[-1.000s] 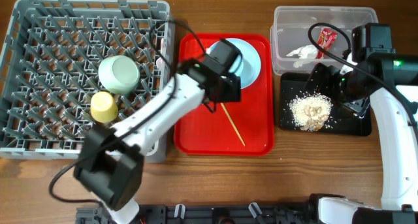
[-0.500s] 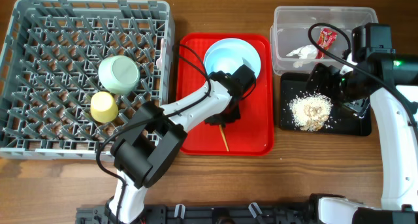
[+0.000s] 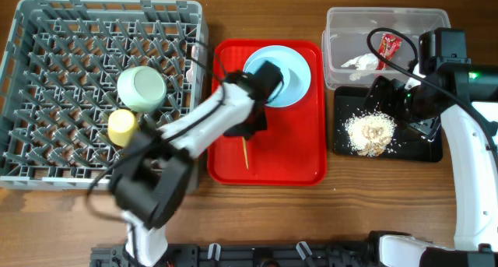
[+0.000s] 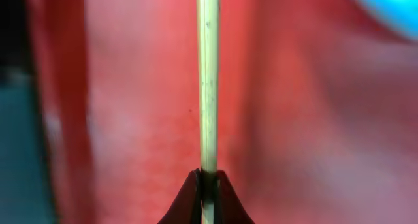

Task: Sort waste into correct bins and load items into the dishwasher rack

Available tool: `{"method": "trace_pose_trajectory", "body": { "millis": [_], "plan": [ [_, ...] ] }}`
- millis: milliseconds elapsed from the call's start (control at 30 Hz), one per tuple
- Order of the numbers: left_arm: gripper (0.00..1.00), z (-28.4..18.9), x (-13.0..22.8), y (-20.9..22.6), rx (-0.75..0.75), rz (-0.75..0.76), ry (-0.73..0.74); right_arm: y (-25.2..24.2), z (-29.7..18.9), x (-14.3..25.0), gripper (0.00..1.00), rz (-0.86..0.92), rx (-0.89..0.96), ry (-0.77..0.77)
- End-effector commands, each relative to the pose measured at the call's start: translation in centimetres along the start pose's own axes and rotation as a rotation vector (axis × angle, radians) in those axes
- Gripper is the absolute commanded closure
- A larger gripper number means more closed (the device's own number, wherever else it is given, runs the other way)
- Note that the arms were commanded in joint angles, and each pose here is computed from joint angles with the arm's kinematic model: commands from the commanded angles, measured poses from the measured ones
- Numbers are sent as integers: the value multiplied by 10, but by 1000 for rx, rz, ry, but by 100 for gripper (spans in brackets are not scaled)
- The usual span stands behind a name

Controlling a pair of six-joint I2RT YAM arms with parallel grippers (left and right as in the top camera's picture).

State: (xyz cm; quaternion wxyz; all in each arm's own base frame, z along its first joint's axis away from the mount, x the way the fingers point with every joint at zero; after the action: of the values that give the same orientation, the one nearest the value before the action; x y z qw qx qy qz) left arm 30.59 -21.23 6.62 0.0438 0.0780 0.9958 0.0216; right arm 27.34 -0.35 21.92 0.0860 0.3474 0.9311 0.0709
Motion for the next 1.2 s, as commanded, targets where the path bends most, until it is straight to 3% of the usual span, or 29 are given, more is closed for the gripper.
{"method": "trace_pose_trajectory", "body": {
  "millis": [0,133,367,400,433,467,500,667,733,767,867,1000,1167],
  "plan": [
    [96,-77,-24,31,21,251,-221,2,-10,-3,0,2,-17,-33],
    [96,-113,-42,95,-59,265,-338,2,-10,-3,0,2,-17,-33],
    [95,-78,-61,157,-113,198,-265,2,-10,-3,0,2,-17,-32],
    [91,-70,-62,162,-115,184,-248,2,-10,-3,0,2,-17,-32],
    [78,-67,-62,164,-116,180,-240,2,-10,-3,0,2,-17,-32],
    [53,-66,-62,166,-117,176,-236,2,-10,-3,0,2,-17,-32],
    [45,-66,-62,166,-116,176,-237,2,-10,-3,0,2,-17,-32],
    [37,-68,-64,165,-111,146,-247,2,-10,-3,0,2,-17,-33],
    [30,-82,-71,133,28,186,-307,3,-10,-5,0,2,-21,-37],
    [24,-95,-82,96,145,249,-388,3,-10,-5,0,1,-23,-40],
    [16,-107,-105,34,212,375,-546,3,-10,-5,0,1,-23,-40],
    [14,-89,-123,-29,261,482,-632,3,-10,-5,0,1,-23,-40],
    [20,-31,-116,-85,290,576,-576,3,-10,-5,0,2,-22,-39]
  ]
}}
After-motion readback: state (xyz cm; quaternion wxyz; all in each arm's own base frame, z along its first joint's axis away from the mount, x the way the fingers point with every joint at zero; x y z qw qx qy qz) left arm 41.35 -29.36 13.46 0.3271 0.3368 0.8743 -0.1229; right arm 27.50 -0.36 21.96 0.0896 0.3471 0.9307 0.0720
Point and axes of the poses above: each gripper's point midway between its finger pads, its own z axis out along the fingers, its own y axis along the line the jaws close on, x = y × z, the point moved 2 cm from there along -z, back along the fingers, and after that the axes turned 14 degrees about z, right-handed, at the moved point
